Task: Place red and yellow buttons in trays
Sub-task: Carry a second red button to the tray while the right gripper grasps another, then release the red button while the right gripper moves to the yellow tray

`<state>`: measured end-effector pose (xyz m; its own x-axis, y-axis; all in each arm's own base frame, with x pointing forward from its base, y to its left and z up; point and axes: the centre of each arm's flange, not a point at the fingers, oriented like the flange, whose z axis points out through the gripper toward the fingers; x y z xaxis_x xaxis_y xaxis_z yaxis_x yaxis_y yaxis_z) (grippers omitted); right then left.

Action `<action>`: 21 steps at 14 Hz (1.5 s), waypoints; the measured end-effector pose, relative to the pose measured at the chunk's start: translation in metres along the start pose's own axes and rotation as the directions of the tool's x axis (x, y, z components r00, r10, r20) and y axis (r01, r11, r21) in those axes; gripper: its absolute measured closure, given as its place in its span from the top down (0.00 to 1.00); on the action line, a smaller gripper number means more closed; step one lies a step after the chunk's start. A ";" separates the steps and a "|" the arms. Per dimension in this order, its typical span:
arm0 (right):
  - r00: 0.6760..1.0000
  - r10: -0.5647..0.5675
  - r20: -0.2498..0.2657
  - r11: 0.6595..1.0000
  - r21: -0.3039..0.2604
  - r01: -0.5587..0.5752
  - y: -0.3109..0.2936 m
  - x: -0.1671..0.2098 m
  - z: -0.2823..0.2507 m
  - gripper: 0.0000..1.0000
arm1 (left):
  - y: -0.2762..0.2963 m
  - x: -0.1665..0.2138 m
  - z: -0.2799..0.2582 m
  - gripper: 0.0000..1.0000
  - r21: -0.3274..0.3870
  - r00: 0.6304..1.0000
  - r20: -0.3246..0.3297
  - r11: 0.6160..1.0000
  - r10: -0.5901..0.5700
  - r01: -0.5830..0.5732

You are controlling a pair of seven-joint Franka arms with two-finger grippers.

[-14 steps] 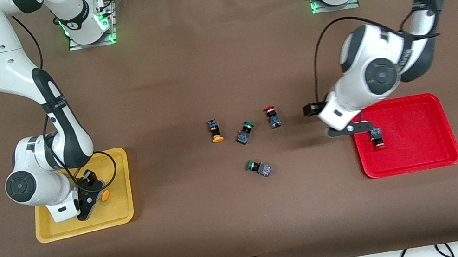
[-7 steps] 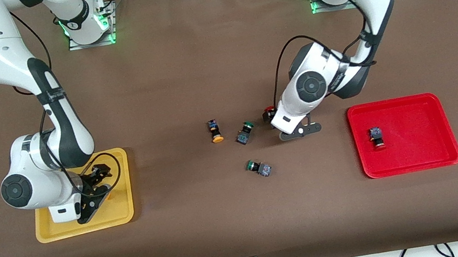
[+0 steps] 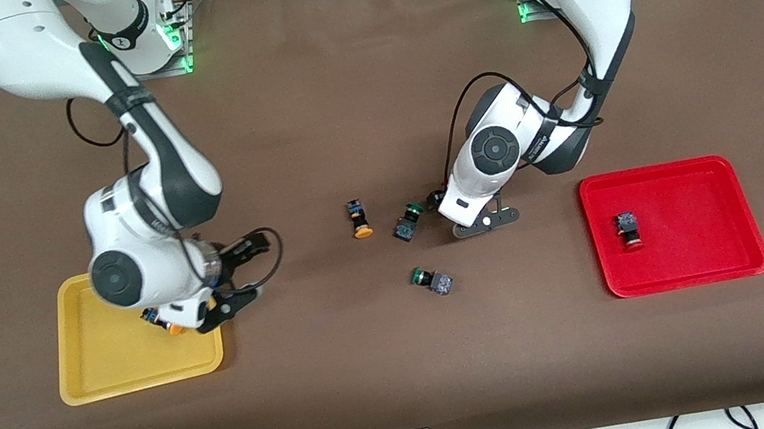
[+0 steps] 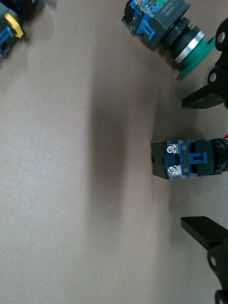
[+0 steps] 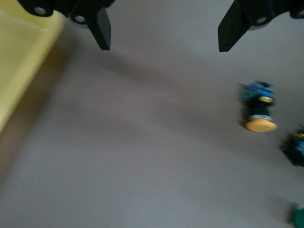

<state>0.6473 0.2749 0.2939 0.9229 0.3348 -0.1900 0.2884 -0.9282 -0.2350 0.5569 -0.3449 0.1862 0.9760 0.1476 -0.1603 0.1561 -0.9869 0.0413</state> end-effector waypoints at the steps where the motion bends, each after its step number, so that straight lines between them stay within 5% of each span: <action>1: 0.999 0.042 0.005 0.999 0.002 -0.042 -0.025 -0.002 0.008 1.00 | 0.000 0.000 0.003 0.95 -0.003 1.000 0.000 1.000 0.000 0.000; 2: 0.997 0.076 -0.001 0.997 -0.002 -0.076 -0.051 -0.004 0.018 1.00 | 0.002 -0.001 0.004 0.95 -0.004 1.000 0.001 1.000 0.003 -0.003; 8: 0.985 0.156 -0.075 0.987 -0.015 -0.157 -0.153 -0.025 0.099 1.00 | 0.007 -0.003 0.005 0.33 -0.001 1.000 -0.001 1.000 0.010 -0.010; 14: 0.975 0.187 -0.119 0.982 -0.006 -0.189 -0.175 -0.034 0.134 0.91 | -0.053 0.034 -0.094 0.33 0.104 1.000 0.012 0.994 -0.010 0.008; 17: 0.975 0.178 -0.132 0.983 -0.020 -0.182 -0.177 -0.035 0.150 0.69 | -0.132 0.064 -0.156 0.33 0.135 0.998 0.040 0.990 0.046 -0.051; 20: 0.973 0.176 -0.150 0.983 -0.025 -0.181 -0.171 -0.033 0.158 0.64 | -0.218 0.097 -0.185 0.33 0.118 0.991 0.066 0.985 0.118 -0.125; 21: 0.973 0.175 -0.152 0.983 -0.027 -0.181 -0.170 -0.033 0.159 0.55 | -0.250 0.106 -0.188 0.33 0.117 0.986 0.068 0.981 0.149 -0.157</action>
<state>0.5270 0.4477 0.1890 0.9870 0.1383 -0.0815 0.1228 -0.9775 -0.1712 0.6504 -0.0702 0.3446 0.9756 -0.0063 -0.2195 -0.0177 -0.9986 -0.0499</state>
